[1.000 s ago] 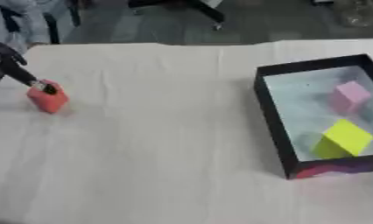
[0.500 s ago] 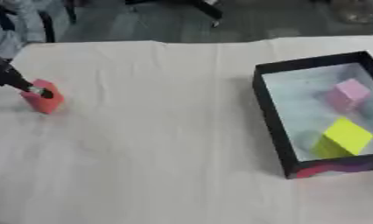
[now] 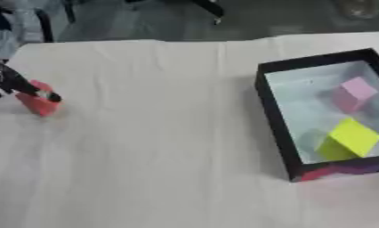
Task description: Pick up the objects with one hand, pass them to the other hand, and then place them into the box on the other side of the table.
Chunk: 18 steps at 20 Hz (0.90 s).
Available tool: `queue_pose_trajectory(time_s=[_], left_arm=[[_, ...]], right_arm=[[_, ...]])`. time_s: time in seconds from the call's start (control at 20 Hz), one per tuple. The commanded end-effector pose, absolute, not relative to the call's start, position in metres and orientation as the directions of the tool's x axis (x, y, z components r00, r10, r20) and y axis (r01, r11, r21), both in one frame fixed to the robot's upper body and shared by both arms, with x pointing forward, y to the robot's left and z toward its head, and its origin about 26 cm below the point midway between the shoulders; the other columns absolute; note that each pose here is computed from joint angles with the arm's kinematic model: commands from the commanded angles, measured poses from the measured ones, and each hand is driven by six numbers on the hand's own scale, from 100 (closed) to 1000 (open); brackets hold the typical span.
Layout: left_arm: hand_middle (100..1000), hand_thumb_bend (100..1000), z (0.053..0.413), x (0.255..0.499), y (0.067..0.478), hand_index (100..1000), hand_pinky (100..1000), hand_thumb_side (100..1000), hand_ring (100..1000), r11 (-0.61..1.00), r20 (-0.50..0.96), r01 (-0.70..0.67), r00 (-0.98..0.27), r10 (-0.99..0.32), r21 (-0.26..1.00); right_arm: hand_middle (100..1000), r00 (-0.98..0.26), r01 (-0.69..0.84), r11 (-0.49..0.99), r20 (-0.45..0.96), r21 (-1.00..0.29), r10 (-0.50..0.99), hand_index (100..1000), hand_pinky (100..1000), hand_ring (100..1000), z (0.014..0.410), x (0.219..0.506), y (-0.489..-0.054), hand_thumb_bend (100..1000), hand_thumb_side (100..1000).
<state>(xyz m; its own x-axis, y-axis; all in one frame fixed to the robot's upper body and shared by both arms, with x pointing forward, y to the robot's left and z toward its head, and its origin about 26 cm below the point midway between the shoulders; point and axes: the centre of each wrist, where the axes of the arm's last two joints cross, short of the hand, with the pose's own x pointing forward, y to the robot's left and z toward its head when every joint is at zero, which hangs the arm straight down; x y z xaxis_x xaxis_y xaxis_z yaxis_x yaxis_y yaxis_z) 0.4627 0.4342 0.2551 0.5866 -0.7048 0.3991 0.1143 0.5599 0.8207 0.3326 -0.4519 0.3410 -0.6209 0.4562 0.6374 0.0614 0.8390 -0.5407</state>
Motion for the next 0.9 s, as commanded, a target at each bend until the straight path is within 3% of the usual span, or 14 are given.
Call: queue_pose_trajectory(time_s=[0.05,0.45,0.65,0.9], left_arm=[[838,843,0.273,0.454,0.452,834,929,326,923,0.535,0.394,0.056,0.613,-0.685,0.843],[820,825,0.279,0.452,0.453,818,926,318,910,0.524,0.419,-0.018,0.624,-0.660,0.852],[815,843,0.298,0.452,0.449,839,924,324,907,0.525,0.466,-0.076,0.580,-0.668,0.848],[827,874,0.292,0.450,0.456,854,920,329,913,0.529,0.463,-0.088,0.619,-0.635,0.844]], right_arm=[[728,-0.644,0.102,0.818,0.590,-0.566,0.488,1000,1000,1000,0.363,0.322,-0.454,581,281],[725,-0.625,0.127,0.805,0.584,-0.579,0.518,1000,1000,1000,0.358,0.320,-0.460,579,285],[724,-0.602,0.141,0.795,0.586,-0.590,0.542,1000,1000,1000,0.351,0.320,-0.465,575,286],[723,-0.605,0.136,0.791,0.583,-0.596,0.543,1000,1000,1000,0.351,0.321,-0.463,572,282]])
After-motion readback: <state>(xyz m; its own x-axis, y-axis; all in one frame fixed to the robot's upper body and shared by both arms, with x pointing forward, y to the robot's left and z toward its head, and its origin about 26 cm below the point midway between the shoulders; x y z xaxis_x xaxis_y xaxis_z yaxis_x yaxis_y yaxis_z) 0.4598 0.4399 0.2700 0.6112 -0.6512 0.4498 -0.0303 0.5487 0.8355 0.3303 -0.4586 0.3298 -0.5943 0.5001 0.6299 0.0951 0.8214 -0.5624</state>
